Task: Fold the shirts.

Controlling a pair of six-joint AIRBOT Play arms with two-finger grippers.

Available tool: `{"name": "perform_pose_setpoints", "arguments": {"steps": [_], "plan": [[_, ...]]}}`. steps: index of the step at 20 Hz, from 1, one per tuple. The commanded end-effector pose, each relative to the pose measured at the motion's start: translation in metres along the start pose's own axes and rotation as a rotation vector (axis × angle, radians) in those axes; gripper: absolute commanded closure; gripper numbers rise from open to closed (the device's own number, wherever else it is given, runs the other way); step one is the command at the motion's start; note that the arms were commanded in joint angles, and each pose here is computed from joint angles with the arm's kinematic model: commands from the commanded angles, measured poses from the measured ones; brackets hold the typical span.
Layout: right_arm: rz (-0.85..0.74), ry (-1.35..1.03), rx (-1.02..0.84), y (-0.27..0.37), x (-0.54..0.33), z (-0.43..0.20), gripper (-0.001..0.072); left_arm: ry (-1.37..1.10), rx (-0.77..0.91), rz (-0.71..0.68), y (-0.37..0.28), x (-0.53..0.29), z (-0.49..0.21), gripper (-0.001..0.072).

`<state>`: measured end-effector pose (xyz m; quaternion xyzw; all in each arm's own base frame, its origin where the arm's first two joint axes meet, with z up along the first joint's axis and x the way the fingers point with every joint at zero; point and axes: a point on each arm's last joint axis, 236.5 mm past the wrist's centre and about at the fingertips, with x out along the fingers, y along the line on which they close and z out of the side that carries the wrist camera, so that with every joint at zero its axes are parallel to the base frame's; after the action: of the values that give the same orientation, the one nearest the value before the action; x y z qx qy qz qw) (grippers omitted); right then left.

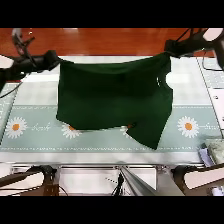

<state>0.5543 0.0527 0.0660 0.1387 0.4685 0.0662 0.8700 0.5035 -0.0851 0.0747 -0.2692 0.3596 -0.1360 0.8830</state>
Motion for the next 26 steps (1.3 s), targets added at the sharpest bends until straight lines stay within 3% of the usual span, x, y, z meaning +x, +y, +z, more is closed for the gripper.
{"name": "perform_pose_setpoints", "arguments": {"steps": [1,3,4,5,6,8,9,12,14,16,18,19,22,26], "plan": [[-0.010,0.153,0.067,-0.011,0.041,-0.039,0.0686,0.129,-0.040,0.015,0.022,0.034,-0.040,0.0688],[0.011,0.197,0.088,-0.008,0.048,-0.050,0.0682,0.200,-0.054,0.006,0.025,0.040,-0.058,0.0688],[0.021,0.206,0.093,-0.005,0.048,-0.052,0.0626,0.212,-0.056,0.005,0.026,0.040,-0.061,0.0685],[0.036,0.214,0.096,-0.002,0.043,-0.053,0.0521,0.216,-0.059,0.001,0.026,0.037,-0.060,0.0644],[0.040,0.222,0.086,-0.001,0.036,-0.054,0.0434,0.231,-0.063,-0.010,0.026,0.030,-0.057,0.0524],[0.042,0.243,-0.006,-0.004,0.010,-0.056,0.0390,0.289,-0.078,-0.046,0.029,0.007,-0.048,0.0297],[0.026,0.259,-0.051,-0.012,-0.007,-0.058,0.0389,0.330,-0.088,-0.063,0.033,-0.009,-0.046,0.0273],[-0.188,0.387,-0.101,-0.074,-0.062,-0.082,0.0387,0.497,-0.215,0.020,0.080,-0.067,-0.065,0.0274],[-0.269,0.479,-0.061,-0.105,-0.089,-0.102,0.0291,0.604,-0.277,0.113,0.112,-0.098,-0.101,0.0274],[-0.236,0.487,0.007,-0.115,-0.097,-0.117,0.0245,0.674,-0.314,0.171,0.132,-0.119,-0.145,0.0258],[-0.149,0.454,0.073,-0.110,-0.092,-0.131,0.0233,0.721,-0.383,0.156,0.134,-0.127,-0.191,0.0108],[-0.098,0.425,0.105,-0.105,-0.088,-0.137,0.0233,0.740,-0.412,0.145,0.132,-0.126,-0.210,0.0084],[0.000,0.367,0.160,-0.089,-0.077,-0.152,0.0234,0.779,-0.439,0.065,0.118,-0.116,-0.246,0.0085],[0.031,0.400,0.173,-0.083,-0.070,-0.181,0.0234,0.758,-0.380,0.081,0.114,-0.096,-0.254,0.0085]]}}
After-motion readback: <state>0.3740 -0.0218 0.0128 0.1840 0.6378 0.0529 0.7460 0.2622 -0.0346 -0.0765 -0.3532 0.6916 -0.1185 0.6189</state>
